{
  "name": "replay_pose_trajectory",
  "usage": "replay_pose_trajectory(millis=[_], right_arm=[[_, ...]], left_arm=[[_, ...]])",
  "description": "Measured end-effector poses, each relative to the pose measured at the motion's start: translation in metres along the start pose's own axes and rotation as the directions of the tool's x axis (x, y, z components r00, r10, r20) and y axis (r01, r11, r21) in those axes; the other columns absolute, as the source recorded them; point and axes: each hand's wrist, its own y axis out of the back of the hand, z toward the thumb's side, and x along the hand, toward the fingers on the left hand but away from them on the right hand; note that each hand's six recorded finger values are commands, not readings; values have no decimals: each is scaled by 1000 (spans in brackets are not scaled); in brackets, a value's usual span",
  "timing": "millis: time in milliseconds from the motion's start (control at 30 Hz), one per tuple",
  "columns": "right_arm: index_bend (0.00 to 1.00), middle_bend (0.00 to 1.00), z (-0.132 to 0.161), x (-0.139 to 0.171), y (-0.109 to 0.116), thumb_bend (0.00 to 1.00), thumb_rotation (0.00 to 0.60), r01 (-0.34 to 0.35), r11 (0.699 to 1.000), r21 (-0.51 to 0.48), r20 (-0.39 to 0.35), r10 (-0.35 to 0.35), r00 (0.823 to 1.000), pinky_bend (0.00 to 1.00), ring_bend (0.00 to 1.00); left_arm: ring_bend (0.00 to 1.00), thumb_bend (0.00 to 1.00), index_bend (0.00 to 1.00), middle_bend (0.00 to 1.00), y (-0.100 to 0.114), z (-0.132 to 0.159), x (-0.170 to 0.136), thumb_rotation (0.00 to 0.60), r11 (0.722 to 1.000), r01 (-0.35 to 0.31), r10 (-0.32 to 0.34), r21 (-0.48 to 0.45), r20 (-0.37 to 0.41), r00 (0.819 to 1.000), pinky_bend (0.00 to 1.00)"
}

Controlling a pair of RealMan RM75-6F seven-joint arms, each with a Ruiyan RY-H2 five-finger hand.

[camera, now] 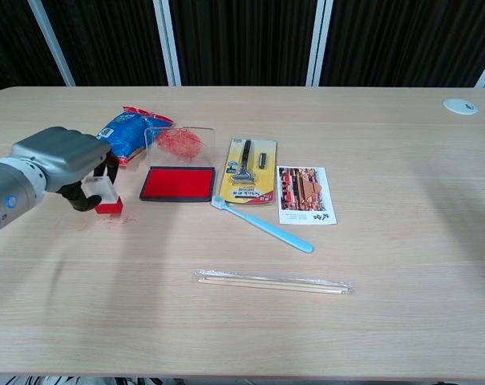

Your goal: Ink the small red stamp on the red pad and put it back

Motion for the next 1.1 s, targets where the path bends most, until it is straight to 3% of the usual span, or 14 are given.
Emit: replay_pose_trajectory(millis=[133, 567, 800, 1100], right_arm=[[0, 0, 0, 0, 0, 157, 600, 0, 1000, -1, 1, 0, 1000, 185, 0], [0, 0, -1, -1, 0, 165, 600, -1, 1000, -7, 6, 1, 1000, 186, 0], [0, 0, -2, -1, 1, 167, 600, -2, 1000, -15, 13, 2, 1000, 185, 0], [0, 0, -4, -2, 0, 168, 600, -6, 1000, -24, 19, 7, 1000, 185, 0]], left_arm=[[367, 512, 595, 603, 12, 3, -1, 600, 998, -53, 53, 17, 21, 998, 404], [390, 513, 616, 625, 48, 22, 16, 600, 987, -133, 127, 90, 64, 990, 430], [408, 522, 634, 643, 57, 32, 34, 600, 983, -132, 126, 127, 57, 990, 449], [414, 525, 640, 651, 52, 54, 52, 600, 986, -96, 85, 137, 81, 993, 453]])
